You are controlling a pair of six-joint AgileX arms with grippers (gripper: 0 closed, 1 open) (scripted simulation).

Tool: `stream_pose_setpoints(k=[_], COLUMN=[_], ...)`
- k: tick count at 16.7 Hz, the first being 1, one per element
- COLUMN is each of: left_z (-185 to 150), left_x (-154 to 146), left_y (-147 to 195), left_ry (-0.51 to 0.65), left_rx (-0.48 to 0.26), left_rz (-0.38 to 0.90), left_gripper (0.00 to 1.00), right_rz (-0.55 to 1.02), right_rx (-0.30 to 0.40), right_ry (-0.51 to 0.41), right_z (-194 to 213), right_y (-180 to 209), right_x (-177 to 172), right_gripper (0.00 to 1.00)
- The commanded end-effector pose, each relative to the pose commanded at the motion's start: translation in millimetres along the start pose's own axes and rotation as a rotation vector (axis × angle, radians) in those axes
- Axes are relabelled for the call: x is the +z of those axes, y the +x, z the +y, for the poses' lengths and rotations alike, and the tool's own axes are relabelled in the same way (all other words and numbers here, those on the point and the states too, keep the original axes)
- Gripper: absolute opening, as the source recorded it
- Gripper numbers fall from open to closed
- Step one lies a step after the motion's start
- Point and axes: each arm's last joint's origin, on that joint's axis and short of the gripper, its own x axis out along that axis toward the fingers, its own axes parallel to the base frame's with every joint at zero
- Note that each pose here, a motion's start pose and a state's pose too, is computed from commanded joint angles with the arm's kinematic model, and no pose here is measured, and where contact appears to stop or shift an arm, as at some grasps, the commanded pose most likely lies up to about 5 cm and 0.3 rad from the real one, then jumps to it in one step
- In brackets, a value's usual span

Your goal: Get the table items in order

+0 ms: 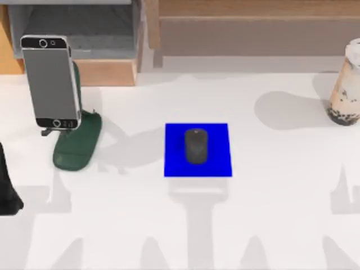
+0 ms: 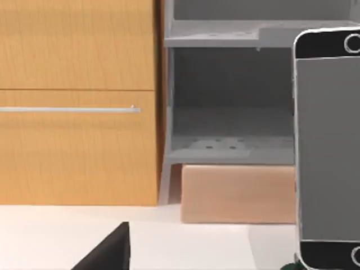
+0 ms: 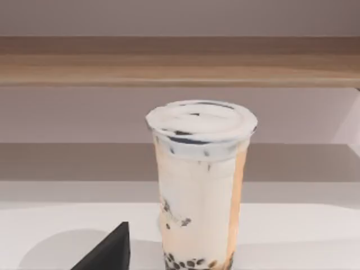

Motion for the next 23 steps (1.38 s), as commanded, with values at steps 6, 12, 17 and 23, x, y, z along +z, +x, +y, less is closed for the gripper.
stream_pose_setpoints(k=[6,12,17,23], left_z=[0,0,0,0], left_x=[0,0,0,0], left_y=[0,0,0,0], left_ry=[0.000,0.000,0.000,0.000], left_rx=[0.000,0.000,0.000,0.000], left_rz=[0.000,0.000,0.000,0.000], left_gripper=[1.00,1.00,1.00,1.00], right_rz=[0.071,0.167,0.189,0.126], right_rx=[-0.001,-0.003,-0.003,-0.006], right_ry=[0.018,0.034,0.029,0.006], right_z=[0,0,2,10], right_y=[16,55,105,166], right_x=[-4,-10,-25,-64], right_gripper=[1.00,1.00,1.00,1.00])
